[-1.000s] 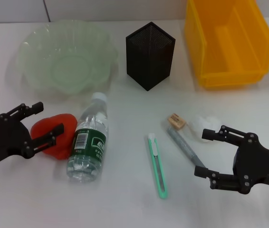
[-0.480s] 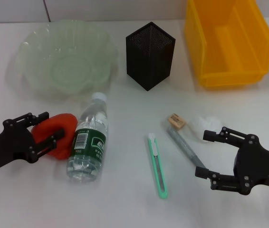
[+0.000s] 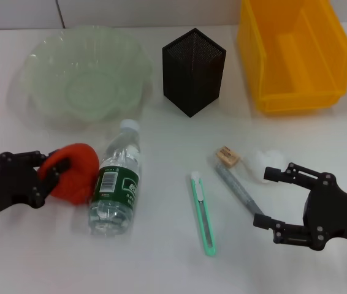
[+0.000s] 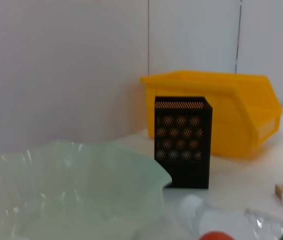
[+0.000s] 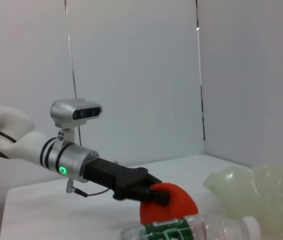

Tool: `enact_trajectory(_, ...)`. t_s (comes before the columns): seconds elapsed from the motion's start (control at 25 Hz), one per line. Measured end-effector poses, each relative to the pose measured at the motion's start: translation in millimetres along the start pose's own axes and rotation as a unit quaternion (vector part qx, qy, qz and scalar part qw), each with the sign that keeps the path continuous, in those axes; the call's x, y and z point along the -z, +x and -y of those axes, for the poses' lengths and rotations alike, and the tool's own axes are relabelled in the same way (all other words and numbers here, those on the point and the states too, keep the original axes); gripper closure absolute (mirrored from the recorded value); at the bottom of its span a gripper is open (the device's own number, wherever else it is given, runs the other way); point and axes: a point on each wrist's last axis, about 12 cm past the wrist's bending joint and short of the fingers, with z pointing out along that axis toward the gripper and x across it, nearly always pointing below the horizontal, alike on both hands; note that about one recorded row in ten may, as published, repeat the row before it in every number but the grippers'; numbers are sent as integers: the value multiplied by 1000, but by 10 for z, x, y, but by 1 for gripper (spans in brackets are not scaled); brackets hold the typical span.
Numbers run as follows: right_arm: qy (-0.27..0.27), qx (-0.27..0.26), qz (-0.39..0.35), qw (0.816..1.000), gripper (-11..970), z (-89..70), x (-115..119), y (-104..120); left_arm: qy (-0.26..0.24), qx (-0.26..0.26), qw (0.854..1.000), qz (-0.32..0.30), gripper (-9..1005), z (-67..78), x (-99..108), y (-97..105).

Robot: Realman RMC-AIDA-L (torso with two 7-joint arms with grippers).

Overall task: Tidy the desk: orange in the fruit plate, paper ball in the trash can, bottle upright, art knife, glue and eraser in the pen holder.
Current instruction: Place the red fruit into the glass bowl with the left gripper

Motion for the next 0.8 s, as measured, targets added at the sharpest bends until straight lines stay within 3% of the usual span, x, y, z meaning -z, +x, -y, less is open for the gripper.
enact_trajectory(0.16,6,2,9,1000,141,9,22,-22,-8,-10,999,41,818,-75,98,-156)
enact_trajectory(0.2,6,2,9,1000,141,9,23,-23,-21,-21,995,91,834,-162,120,-331)
enact_trajectory(0.32,5,1,11,1000,141,4,25,-24,-44,-25,991,124,884,-296,26,-500)
enact_trajectory(0.4,5,1,12,1000,141,2,25,-24,-44,-25,991,124,891,-296,26,-500)
enact_trajectory(0.44,5,0,12,1000,141,0,26,-23,-72,-24,988,131,894,-494,-249,-692)
enact_trajectory(0.52,5,-4,12,1000,141,-2,26,-23,-87,-23,988,123,901,-583,-409,-768)
enact_trajectory(0.6,6,-11,13,1000,141,1,27,-25,-87,-23,988,123,907,-583,-409,-768)
enact_trajectory(0.68,6,-16,12,1000,141,4,28,-28,-120,-11,988,100,914,-737,-724,-893)
enact_trajectory(0.8,9,-18,14,1000,141,13,37,-33,-141,-1,987,75,924,-804,-907,-934)
